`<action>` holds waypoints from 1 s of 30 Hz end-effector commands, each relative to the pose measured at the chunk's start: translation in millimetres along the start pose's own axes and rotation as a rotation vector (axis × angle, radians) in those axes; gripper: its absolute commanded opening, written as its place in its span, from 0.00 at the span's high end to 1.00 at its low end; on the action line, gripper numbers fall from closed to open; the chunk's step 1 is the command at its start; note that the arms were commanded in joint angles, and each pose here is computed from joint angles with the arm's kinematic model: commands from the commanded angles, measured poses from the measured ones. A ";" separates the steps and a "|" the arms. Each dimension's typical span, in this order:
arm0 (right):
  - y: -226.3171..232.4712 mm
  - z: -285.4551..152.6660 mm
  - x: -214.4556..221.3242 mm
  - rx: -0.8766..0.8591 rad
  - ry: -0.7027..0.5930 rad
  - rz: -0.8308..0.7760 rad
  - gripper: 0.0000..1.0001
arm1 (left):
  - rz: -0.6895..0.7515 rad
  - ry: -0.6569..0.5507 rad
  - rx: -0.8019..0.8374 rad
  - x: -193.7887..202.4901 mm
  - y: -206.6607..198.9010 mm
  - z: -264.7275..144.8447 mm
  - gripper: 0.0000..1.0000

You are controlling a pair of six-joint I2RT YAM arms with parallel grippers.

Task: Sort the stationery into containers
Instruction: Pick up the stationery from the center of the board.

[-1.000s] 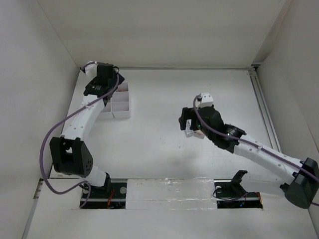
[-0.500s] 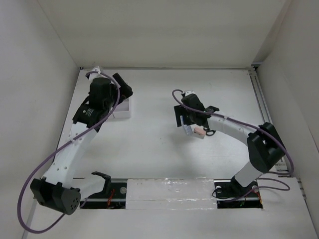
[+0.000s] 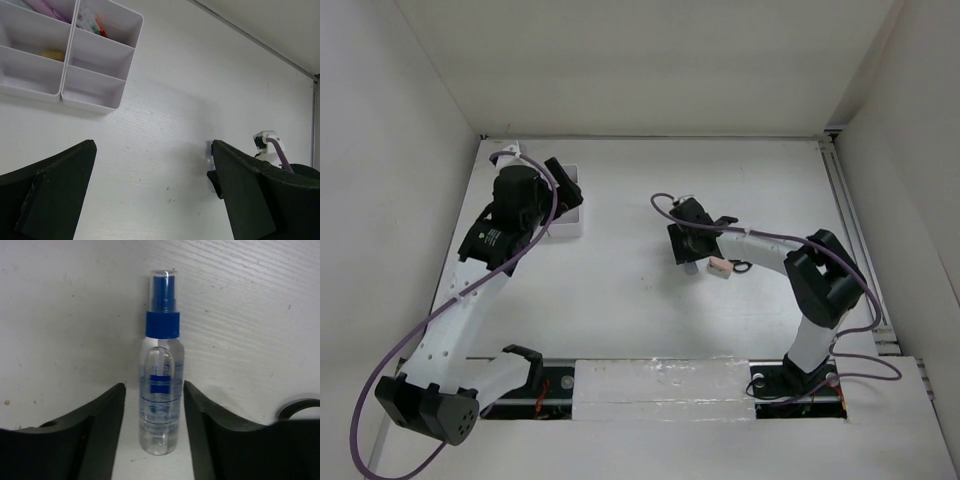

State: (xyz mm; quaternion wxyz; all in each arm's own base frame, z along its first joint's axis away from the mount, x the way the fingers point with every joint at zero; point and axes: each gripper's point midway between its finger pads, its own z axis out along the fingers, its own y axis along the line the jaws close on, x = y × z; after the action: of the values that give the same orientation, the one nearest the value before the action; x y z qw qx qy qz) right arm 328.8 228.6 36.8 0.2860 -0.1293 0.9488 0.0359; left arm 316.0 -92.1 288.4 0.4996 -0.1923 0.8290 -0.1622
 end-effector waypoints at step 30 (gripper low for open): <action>128.7 -179.3 -91.8 -0.663 -0.546 0.061 1.00 | -0.137 0.421 0.720 113.7 -87.7 -8.2 0.00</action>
State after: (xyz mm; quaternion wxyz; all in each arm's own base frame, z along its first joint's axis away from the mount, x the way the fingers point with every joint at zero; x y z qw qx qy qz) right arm 269.2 320.0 169.3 0.4160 -0.1740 0.8390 0.3047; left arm 276.7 -206.1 212.4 0.3278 -0.0667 0.8300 -0.4462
